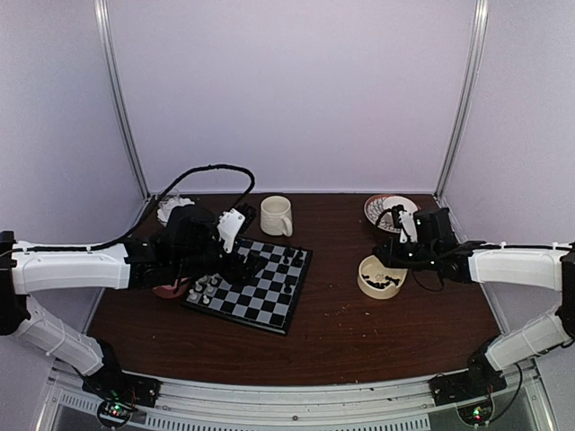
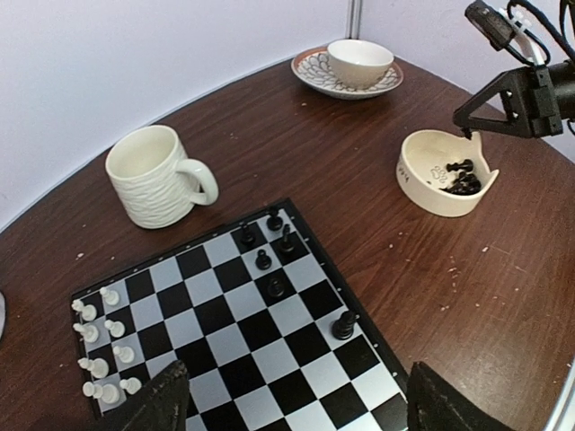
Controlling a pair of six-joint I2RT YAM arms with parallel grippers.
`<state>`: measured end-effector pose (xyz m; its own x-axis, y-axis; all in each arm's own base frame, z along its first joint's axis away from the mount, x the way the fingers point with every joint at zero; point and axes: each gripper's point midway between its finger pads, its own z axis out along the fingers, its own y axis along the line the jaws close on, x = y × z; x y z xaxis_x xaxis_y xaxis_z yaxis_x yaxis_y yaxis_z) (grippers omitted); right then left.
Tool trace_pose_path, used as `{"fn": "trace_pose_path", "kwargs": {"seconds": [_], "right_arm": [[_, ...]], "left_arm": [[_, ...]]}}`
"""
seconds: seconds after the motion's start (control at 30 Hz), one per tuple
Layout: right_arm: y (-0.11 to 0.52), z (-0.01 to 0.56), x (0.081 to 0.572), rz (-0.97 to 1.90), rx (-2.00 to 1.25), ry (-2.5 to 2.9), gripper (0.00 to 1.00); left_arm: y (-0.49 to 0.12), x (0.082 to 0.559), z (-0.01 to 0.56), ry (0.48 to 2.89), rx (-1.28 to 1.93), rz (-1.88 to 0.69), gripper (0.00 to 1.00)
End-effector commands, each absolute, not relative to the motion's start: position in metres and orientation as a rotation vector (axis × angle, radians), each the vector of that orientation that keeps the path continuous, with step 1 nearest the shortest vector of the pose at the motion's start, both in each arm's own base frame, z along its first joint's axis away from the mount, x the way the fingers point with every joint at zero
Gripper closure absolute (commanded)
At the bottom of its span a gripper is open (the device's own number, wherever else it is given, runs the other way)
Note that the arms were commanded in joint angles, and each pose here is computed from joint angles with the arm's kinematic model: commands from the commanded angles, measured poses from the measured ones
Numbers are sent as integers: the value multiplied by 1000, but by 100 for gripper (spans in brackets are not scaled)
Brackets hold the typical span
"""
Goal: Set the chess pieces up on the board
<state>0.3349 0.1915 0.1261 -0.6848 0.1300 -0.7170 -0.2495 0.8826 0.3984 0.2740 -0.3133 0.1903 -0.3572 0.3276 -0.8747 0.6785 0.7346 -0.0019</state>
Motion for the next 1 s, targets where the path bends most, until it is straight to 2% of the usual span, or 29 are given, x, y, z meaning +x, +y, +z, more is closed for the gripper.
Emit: {"fn": "trace_pose_path", "kwargs": {"seconds": [0.0, 0.17, 0.47, 0.77, 0.97], "right_arm": [[218, 176, 334, 883, -71, 2067, 93], [235, 197, 334, 1066, -30, 2020, 94], [269, 220, 337, 1370, 31, 1941, 94], [279, 231, 321, 1367, -24, 1915, 93], [282, 242, 309, 1354, -84, 1885, 94]], "left_arm": [[-339, 265, 216, 1839, 784, -636, 17], [-361, 270, 217, 1847, 755, -699, 21], [-413, 277, 218, 1810, 763, -759, 22], [-458, 282, 214, 1769, 850, -838, 28], [-482, 287, 213, 1748, 918, -849, 42]]}}
